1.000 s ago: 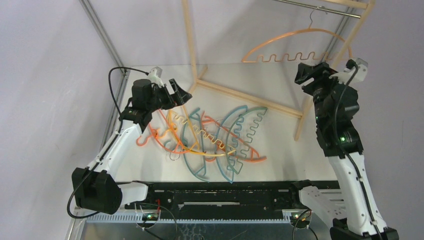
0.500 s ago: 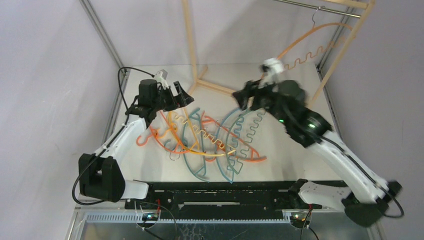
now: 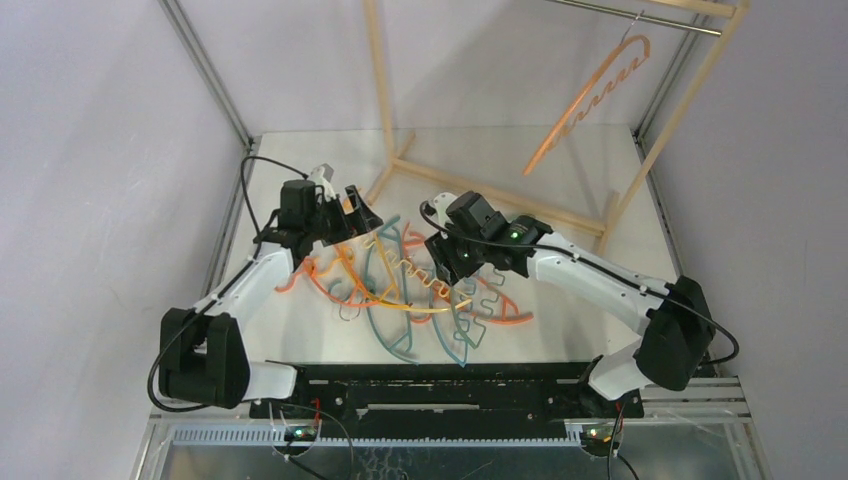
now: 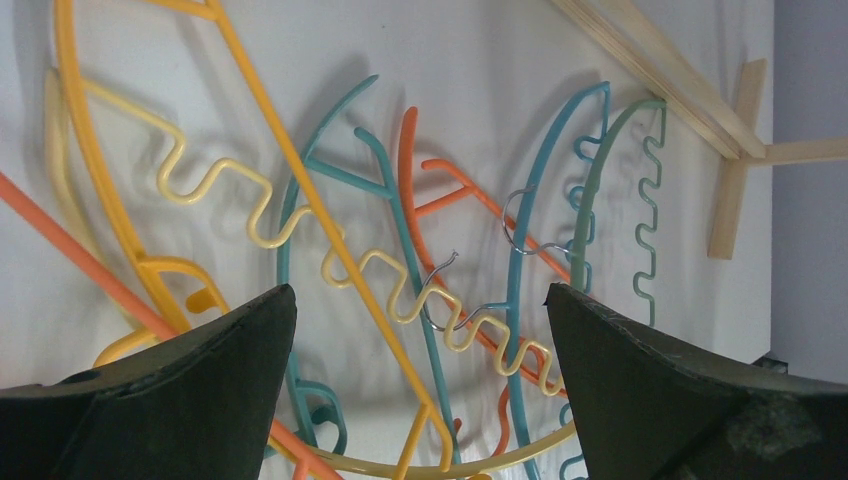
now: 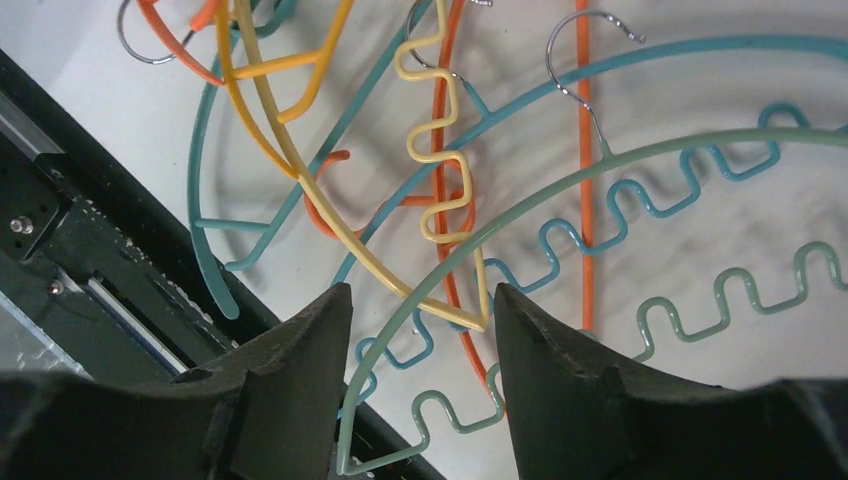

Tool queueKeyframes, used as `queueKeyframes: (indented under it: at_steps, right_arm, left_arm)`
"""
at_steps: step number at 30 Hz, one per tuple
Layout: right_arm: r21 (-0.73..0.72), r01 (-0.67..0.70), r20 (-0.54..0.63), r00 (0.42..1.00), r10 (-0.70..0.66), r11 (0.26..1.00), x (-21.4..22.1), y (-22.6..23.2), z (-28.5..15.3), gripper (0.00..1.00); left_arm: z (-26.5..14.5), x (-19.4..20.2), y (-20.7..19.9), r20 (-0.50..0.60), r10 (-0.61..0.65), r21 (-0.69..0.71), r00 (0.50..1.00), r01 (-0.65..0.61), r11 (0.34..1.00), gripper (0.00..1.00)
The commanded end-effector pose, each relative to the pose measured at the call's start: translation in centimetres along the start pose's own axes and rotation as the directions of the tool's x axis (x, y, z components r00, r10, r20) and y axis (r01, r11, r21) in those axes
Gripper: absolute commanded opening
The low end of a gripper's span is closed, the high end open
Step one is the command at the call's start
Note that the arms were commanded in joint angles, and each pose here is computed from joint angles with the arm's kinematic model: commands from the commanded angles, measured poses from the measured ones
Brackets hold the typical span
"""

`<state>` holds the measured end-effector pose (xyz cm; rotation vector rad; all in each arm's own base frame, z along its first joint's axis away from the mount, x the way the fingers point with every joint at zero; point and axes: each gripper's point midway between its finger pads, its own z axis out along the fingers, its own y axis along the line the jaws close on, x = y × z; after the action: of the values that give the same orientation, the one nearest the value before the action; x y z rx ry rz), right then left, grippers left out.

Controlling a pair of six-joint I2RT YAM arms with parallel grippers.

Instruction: Organize the hangers

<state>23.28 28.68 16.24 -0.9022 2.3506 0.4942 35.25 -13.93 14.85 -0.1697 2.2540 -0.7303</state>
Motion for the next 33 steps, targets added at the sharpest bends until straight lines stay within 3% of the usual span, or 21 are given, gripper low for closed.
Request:
queueKeyframes:
  at_steps: [1,9,24,33]
  right_arm:
    - [0.022,-0.066,-0.059,0.996,0.067,0.998,1.2,-0.5,1.5,0.61]
    - [0.023,-0.119,-0.205,0.971,0.121,0.993,5.6,0.3,4.1,0.51]
    - [0.041,-0.214,-0.219,0.951,0.218,0.976,7.4,0.4,6.1,0.49]
    - [0.029,-0.230,-0.256,0.939,0.230,0.973,8.3,1.0,7.5,0.41]
  left_arm:
    - [-1.2,-1.3,-0.5,0.071,0.035,0.019,0.997,-0.037,0.999,1.00]
    - [-1.8,-0.6,0.1,0.068,0.036,0.010,0.997,-0.036,0.999,1.00]
    - [-2.0,0.0,0.3,0.052,0.030,0.007,0.998,-0.031,0.999,0.99]
    - [-2.6,1.8,1.5,0.034,0.026,-0.025,0.999,-0.025,0.999,1.00]
